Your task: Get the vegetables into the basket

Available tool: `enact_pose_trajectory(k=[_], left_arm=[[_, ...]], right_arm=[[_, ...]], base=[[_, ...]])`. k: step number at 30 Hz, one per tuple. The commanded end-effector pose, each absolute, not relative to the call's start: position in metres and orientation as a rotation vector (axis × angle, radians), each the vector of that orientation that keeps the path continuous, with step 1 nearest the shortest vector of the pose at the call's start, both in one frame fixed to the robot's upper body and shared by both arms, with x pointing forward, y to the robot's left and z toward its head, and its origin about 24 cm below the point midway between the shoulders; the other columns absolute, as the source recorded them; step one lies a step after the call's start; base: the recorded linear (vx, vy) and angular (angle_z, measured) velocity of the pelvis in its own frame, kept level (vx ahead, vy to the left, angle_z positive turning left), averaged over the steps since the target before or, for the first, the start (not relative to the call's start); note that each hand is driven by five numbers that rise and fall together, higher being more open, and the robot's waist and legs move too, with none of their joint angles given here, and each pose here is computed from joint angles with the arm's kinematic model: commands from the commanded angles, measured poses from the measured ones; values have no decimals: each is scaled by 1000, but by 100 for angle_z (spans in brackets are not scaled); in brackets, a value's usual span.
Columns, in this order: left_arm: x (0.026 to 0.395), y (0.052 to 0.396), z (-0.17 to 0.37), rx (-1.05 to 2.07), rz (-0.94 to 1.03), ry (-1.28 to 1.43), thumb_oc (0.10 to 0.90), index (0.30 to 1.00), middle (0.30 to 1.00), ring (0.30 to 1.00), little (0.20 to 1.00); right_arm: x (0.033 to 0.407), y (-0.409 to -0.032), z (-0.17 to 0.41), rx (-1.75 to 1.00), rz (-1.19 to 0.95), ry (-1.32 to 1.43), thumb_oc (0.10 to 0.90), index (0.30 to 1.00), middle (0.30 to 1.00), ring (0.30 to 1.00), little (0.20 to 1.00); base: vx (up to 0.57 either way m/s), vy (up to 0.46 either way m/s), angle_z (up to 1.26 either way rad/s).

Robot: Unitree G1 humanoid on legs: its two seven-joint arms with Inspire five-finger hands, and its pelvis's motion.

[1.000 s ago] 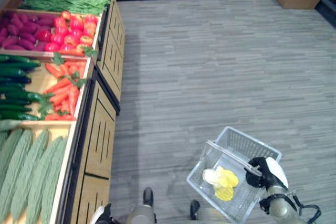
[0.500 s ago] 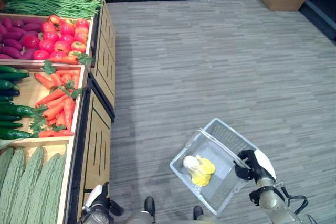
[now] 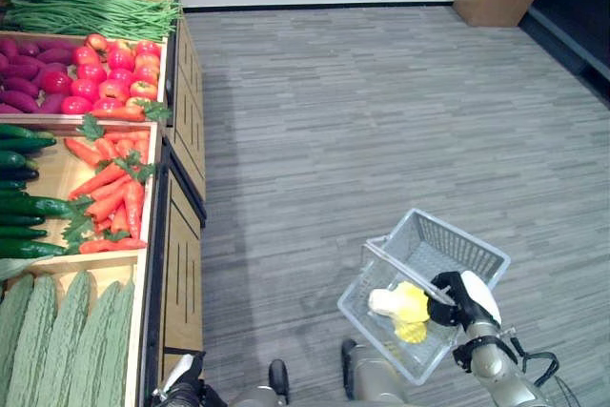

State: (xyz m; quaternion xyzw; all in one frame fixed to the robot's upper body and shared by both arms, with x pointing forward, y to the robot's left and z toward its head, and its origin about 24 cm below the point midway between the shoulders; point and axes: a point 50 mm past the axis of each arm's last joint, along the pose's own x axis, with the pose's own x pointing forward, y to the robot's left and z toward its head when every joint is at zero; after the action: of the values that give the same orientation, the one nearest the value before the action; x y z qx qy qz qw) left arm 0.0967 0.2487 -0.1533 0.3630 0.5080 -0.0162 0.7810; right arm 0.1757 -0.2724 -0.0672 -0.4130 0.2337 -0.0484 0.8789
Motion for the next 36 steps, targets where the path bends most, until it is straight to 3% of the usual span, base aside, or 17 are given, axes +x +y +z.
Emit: enact_pose_trajectory(k=[1,14,21,36], left_arm=[[102,264,-147,837,7,1073,900,1000,1000,1000,1000],[93,251,-153,794,0,1103,900,1000,1000,1000,1000],[113,244,-149,777,18,1040,900,1000,1000,1000,1000],[96,246,-153,814,4,1088,900,1000,1000,1000,1000]], right_arm=[[224,-272,-5,-859,-179,136,400,300,300,300,300],[218,-284,3,-881,-175,125,400,300,300,300,300],[204,-298,-2,-894,-212,173,400,300,300,300,300],[192,-298,-16,-888,-227,231,400,300,300,300,300]], base=[[233,-115,28],[231,-216,23],[137,-192,19],[231,-1,-20]])
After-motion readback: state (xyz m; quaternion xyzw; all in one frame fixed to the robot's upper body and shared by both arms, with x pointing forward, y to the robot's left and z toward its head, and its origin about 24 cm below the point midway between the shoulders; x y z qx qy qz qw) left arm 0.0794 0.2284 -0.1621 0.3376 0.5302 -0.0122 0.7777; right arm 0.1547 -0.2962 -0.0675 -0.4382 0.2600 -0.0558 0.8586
